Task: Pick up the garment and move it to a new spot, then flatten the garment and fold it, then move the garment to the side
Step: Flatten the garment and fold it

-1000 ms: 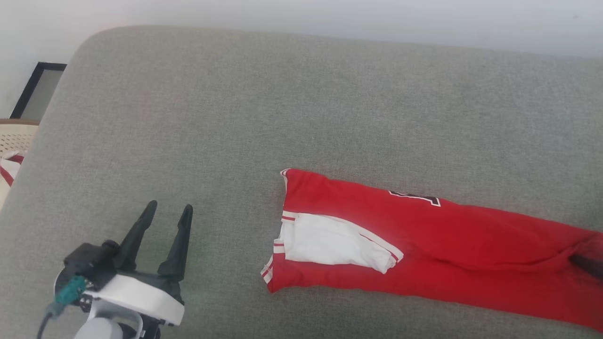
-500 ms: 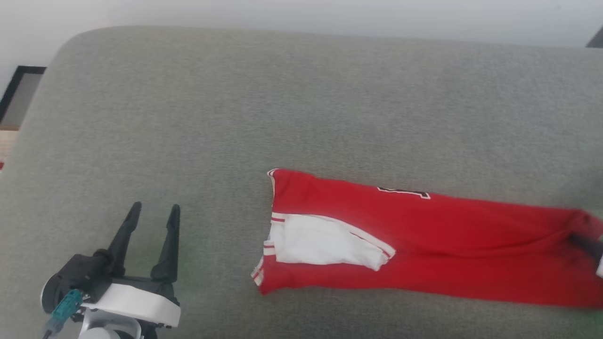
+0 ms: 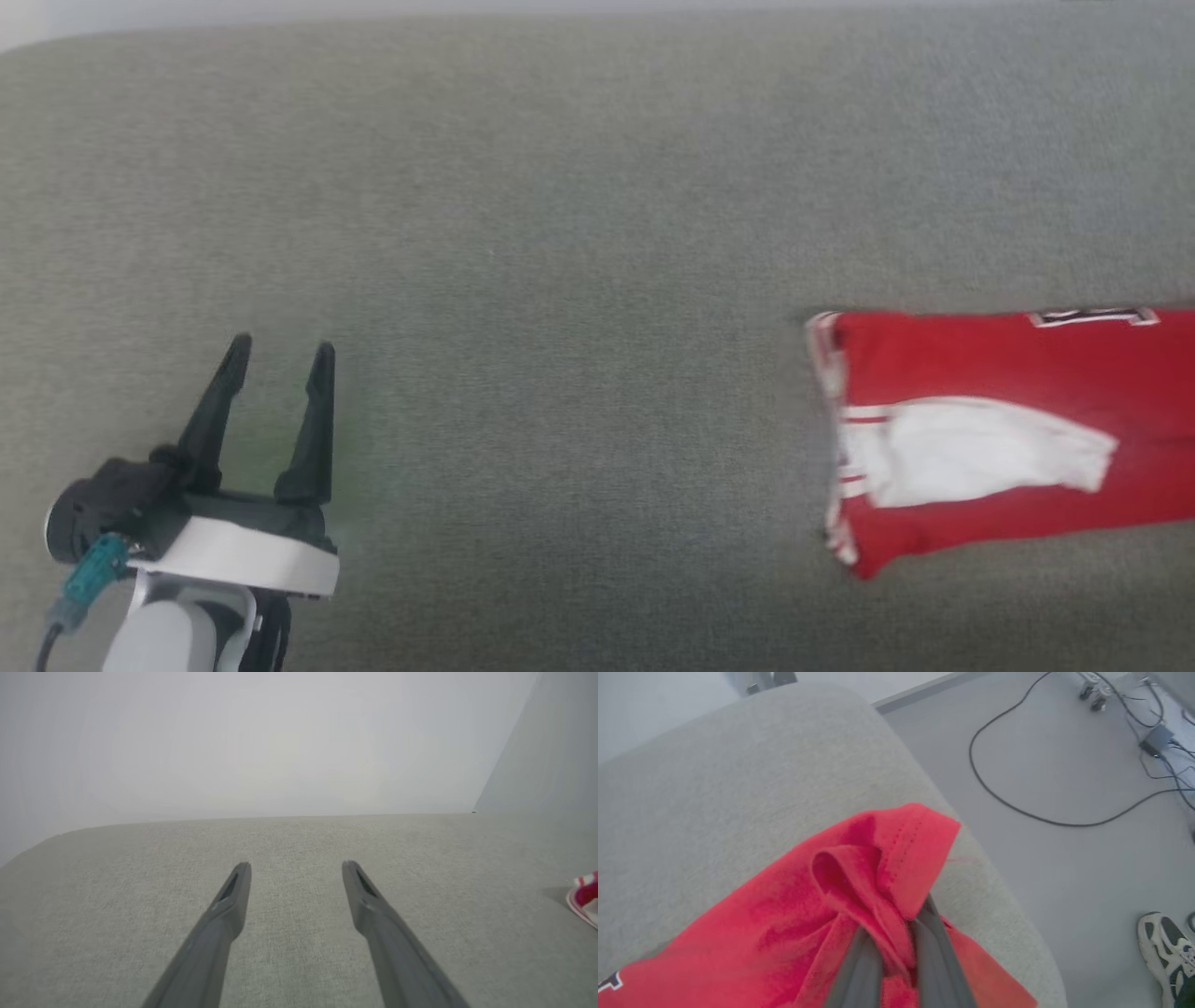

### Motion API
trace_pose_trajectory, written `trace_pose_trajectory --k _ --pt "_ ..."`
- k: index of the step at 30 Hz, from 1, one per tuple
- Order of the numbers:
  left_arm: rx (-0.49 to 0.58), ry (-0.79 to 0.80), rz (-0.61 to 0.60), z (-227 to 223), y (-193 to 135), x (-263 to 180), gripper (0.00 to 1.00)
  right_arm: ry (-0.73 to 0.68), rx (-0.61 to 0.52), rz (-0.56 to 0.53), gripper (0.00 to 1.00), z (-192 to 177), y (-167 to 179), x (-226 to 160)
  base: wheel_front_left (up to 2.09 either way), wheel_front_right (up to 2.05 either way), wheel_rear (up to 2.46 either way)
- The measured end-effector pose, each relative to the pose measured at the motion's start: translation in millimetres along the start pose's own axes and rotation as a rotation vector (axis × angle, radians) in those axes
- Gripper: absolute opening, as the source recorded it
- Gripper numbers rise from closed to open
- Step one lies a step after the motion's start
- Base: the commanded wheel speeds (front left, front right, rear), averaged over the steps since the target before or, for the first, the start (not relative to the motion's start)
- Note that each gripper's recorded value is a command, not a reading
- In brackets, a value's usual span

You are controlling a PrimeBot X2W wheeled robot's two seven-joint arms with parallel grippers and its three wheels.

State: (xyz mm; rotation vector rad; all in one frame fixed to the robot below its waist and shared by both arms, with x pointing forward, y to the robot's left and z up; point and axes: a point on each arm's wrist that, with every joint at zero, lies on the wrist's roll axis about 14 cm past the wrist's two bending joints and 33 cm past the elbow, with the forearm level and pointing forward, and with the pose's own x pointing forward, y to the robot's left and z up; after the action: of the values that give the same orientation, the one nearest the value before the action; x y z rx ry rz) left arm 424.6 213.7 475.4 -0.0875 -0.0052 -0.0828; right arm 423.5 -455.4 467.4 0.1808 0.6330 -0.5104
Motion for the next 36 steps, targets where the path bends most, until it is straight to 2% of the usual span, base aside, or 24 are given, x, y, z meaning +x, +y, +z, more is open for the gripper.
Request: trace_pose_trajectory --k 4,7,10,14,18,25,31,36 --pt "-0.002 -0.009 -0.036 -0.5 -9.9 12.8 1.0 -0.021 0.019 -0.058 0.0 5.3 -16.2 0.6 0.0 0.0 0.0" --pt "-0.004 -0.017 -0.042 1.7 -12.8 13.5 1.0 0.008 0.01 -0.027 0.0 -2.4 -4.3 0.9 0.0 0.0 0.0" --pt "-0.004 -0.027 -0.046 6.6 -15.2 11.0 1.0 0.072 -0.022 0.06 0.0 -18.6 23.6 -2.2 0.0 0.0 0.0" --pt "-0.008 -0.041 -0.027 13.2 -13.0 2.3 1.0 0.152 -0.118 0.212 0.0 -42.8 69.3 -18.0 0.0 0.0 0.0" --pt "-0.014 -0.037 -0.003 14.0 -8.2 -9.6 1.0 0.168 -0.19 0.396 0.0 -50.0 125.3 -41.1 0.0 0.0 0.0" --pt "-0.027 -0.054 0.034 22.4 -0.2 -25.9 1.0 0.199 -0.329 0.637 0.0 -72.7 207.4 -79.4 0.0 0.0 0.0" --pt "-0.021 -0.066 0.076 29.0 10.7 -42.9 1.0 0.232 -0.428 0.766 0.0 -95.8 256.0 -102.3 0.0 0.0 0.0" --pt "-0.009 -0.073 0.109 33.0 19.1 -53.5 1.0 0.287 -0.493 0.818 0.0 -118.1 275.8 -110.9 0.0 0.0 0.0"
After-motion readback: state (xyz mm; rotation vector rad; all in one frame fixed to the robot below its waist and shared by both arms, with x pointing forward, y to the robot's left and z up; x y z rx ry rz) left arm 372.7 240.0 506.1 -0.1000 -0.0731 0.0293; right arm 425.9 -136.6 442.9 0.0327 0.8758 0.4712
